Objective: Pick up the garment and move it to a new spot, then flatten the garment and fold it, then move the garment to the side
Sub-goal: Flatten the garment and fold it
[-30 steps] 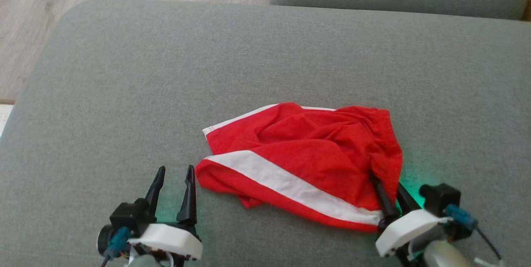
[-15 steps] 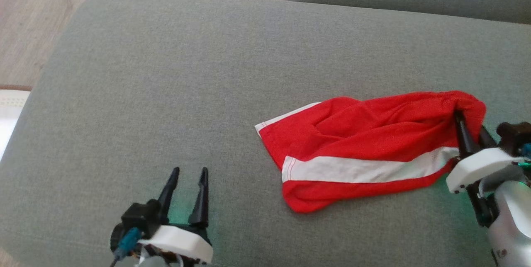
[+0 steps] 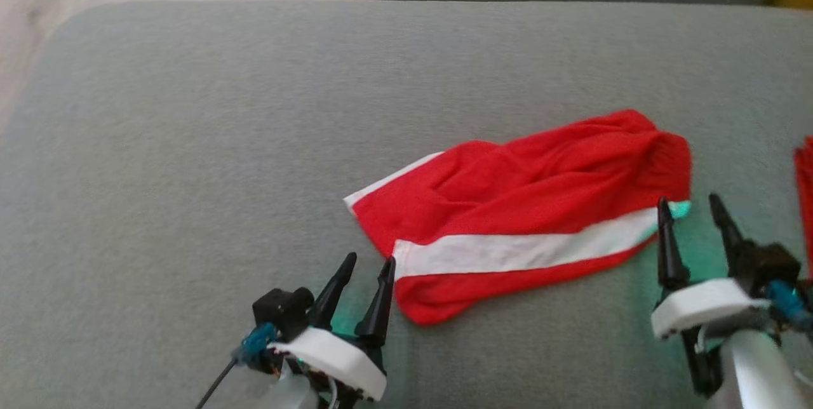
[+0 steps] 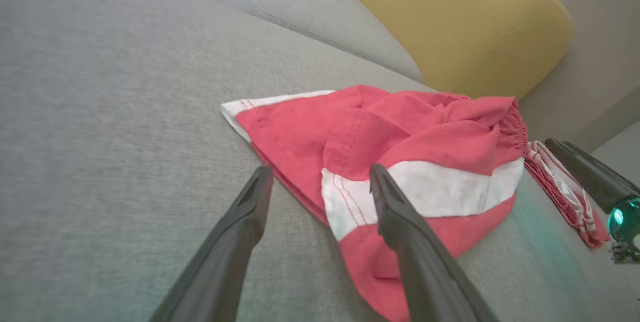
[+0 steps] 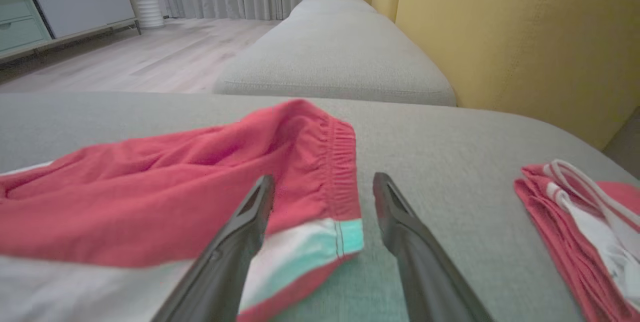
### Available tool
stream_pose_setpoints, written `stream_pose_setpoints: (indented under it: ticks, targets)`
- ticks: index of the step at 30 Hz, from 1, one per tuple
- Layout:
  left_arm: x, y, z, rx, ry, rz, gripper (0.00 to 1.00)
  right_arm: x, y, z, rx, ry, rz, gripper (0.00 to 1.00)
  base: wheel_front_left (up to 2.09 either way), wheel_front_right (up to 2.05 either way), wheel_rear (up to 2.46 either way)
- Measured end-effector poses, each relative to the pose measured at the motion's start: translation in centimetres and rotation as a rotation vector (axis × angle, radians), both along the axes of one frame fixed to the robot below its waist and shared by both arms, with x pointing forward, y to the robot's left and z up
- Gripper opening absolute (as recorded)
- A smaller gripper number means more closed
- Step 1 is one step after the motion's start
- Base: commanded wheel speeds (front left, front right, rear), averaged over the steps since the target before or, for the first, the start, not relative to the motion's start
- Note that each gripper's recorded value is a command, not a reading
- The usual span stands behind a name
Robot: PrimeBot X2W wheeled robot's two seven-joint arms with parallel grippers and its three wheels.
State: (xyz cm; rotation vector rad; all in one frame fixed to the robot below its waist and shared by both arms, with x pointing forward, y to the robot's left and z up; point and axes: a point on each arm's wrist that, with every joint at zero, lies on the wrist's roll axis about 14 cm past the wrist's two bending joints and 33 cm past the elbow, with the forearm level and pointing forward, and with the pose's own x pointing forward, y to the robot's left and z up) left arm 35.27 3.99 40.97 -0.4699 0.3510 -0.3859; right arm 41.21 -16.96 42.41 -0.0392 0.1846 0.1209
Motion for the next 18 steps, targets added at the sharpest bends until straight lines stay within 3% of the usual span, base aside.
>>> stream_pose_setpoints:
  ticks: [8, 13, 18]
  targets:
    - [0.4, -2.9, -1.6, 0.005, 0.063, -0.109, 1.0, -1.1, -1.9, 0.6, -0.005, -0.018, -0.052, 1.0, 0.0, 0.0, 0.0]
    - [0.0, -3.7, -3.0, 0.071, 0.088, -0.16, 1.0, -1.3, -2.6, 0.5, -0.008, -0.016, -0.07, 1.0, 0.0, 0.0, 0.0]
    - [0.5, -3.8, -2.9, 0.065, 0.086, -0.163, 1.0, -1.3, -2.6, 0.3, -0.009, -0.012, -0.073, 1.0, 0.0, 0.0, 0.0]
